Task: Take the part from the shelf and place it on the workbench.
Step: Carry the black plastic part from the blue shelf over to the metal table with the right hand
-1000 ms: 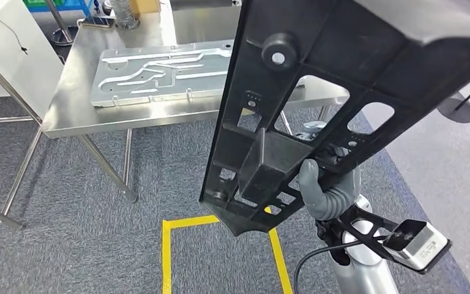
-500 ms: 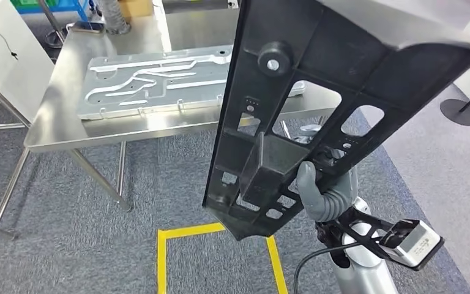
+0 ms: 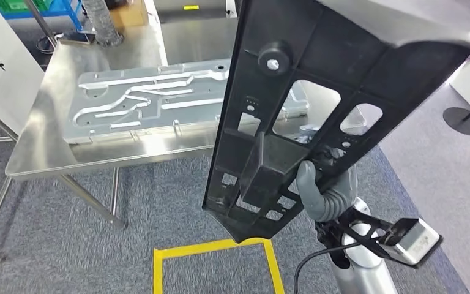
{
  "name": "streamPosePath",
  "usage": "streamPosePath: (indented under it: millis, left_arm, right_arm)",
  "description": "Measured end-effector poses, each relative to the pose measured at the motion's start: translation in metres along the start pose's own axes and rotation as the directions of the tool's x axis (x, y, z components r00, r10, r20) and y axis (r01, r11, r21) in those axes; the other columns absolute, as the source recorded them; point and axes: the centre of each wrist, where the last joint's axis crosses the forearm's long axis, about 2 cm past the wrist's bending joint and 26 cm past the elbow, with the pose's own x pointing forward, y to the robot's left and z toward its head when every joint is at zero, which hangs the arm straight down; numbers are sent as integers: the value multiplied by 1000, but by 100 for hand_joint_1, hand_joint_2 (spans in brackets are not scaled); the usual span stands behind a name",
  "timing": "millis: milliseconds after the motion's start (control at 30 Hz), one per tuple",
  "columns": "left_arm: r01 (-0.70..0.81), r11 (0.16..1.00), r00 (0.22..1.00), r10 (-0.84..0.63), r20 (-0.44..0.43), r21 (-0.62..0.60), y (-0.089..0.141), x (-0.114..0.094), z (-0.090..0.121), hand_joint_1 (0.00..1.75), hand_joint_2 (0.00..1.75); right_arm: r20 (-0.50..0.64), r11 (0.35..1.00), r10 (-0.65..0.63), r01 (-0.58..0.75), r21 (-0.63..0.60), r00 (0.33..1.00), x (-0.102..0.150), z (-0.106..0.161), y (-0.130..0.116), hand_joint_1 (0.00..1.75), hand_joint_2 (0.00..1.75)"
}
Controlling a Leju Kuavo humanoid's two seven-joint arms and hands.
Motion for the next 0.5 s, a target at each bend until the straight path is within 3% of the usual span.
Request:
streamPosePath:
  millis: [500]
  left_arm:
    - [-7,1000,1000,7,-6,-6,-5,-1,0,0,175]
  right_arm:
    - [-47,997,71,-70,9,996,-3,3,-1,175,175]
